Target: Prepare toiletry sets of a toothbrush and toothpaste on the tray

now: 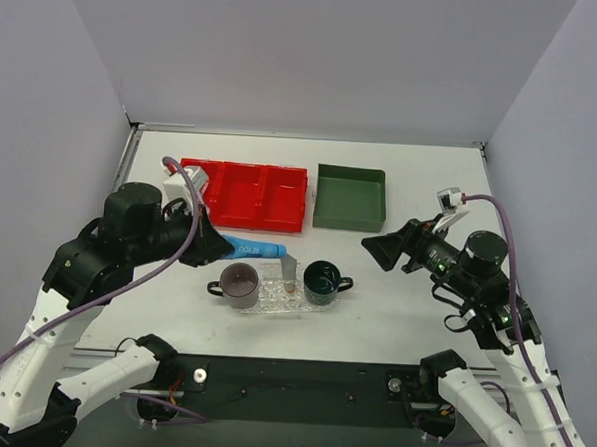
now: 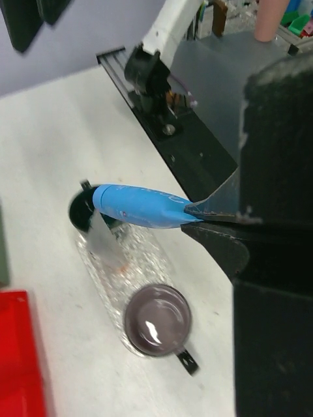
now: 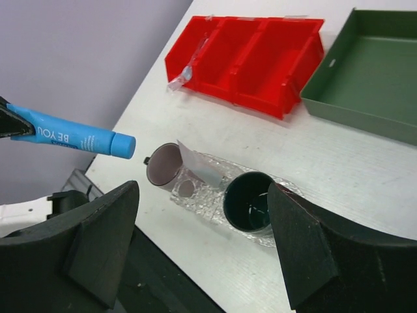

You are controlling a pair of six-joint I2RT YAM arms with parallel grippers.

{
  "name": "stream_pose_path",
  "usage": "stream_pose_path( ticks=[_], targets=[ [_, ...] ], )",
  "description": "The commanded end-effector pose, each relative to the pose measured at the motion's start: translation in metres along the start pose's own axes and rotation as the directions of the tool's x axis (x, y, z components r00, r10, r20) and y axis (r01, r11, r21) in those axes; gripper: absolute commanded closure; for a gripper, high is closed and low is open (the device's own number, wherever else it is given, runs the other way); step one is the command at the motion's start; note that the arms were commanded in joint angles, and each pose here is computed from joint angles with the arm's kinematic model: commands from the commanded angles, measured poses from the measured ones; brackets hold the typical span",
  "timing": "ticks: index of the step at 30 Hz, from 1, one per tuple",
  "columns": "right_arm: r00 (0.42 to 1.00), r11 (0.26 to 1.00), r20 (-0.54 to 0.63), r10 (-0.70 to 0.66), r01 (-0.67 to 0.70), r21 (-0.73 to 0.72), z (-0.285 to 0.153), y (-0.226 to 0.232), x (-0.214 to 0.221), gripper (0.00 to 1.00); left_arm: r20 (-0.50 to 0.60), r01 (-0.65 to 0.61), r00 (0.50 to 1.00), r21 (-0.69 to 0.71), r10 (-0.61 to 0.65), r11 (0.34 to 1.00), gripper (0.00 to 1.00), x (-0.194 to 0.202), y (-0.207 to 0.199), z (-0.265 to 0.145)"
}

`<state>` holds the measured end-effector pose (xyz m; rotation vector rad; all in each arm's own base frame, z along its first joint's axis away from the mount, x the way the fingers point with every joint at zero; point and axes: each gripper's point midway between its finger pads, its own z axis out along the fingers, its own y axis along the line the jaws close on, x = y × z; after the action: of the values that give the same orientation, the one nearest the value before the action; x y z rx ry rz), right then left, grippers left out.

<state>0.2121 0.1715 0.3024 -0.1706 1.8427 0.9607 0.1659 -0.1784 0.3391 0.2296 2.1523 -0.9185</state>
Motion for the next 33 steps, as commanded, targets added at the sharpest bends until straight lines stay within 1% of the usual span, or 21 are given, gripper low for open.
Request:
stream_pose_path(
  ticks=[1,2,5,10,14,15,16,18,22,29,33],
  targets=[
    [0.993,0.988,0.049,-0.109,0.103,0.115,-0.020,-0.013,-0.015,0.26,-0.082,-0.062,0.996,-0.228,0.044,0.972,1.00,0.018,0.040,-0.023],
    [0.992,0.986,0.048,-0.116,0.109,0.126,-0.022,-0.014,-0.015,0.26,-0.096,-0.069,0.994,-0.275,0.044,0.959,1.00,0.020,0.048,-0.026],
    [0.991,0.980,0.028,-0.132,0.126,0.156,-0.025,-0.019,-0.013,0.26,-0.138,-0.082,0.990,-0.324,0.039,0.942,1.00,0.023,0.057,-0.026],
    [0.989,0.971,0.005,-0.150,0.147,0.188,-0.027,-0.028,-0.007,0.26,-0.190,-0.089,0.981,-0.350,0.022,0.933,1.00,0.026,0.063,-0.014],
    [0.988,0.968,-0.010,-0.155,0.154,0.200,-0.027,-0.032,-0.002,0.27,-0.223,-0.111,0.974,-0.345,0.034,0.932,1.00,0.026,0.060,-0.001],
    [0.987,0.966,-0.009,-0.161,0.159,0.206,-0.029,-0.033,-0.001,0.27,-0.242,-0.124,0.969,-0.325,0.045,0.938,1.00,0.028,0.053,0.003],
    [0.987,0.963,-0.014,-0.161,0.160,0.218,-0.030,-0.036,0.000,0.27,-0.235,-0.140,0.970,-0.356,0.057,0.924,1.00,0.022,0.055,0.006],
    [0.984,0.957,-0.013,-0.180,0.178,0.231,-0.034,-0.038,0.001,0.27,-0.251,-0.164,0.965,-0.346,0.077,0.924,1.00,0.023,0.046,0.011],
    [0.979,0.943,-0.027,-0.200,0.200,0.265,-0.041,-0.046,0.007,0.27,-0.274,-0.186,0.958,-0.365,0.086,0.912,1.00,0.017,0.043,0.024],
    [0.973,0.928,-0.033,-0.227,0.227,0.294,-0.047,-0.055,0.014,0.27,-0.304,-0.199,0.950,-0.403,0.075,0.893,1.00,0.017,0.046,0.042],
    [0.969,0.919,-0.033,-0.245,0.243,0.310,-0.050,-0.059,0.015,0.27,-0.303,-0.188,0.951,-0.404,0.063,0.895,1.00,0.016,0.043,0.055]
  ],
)
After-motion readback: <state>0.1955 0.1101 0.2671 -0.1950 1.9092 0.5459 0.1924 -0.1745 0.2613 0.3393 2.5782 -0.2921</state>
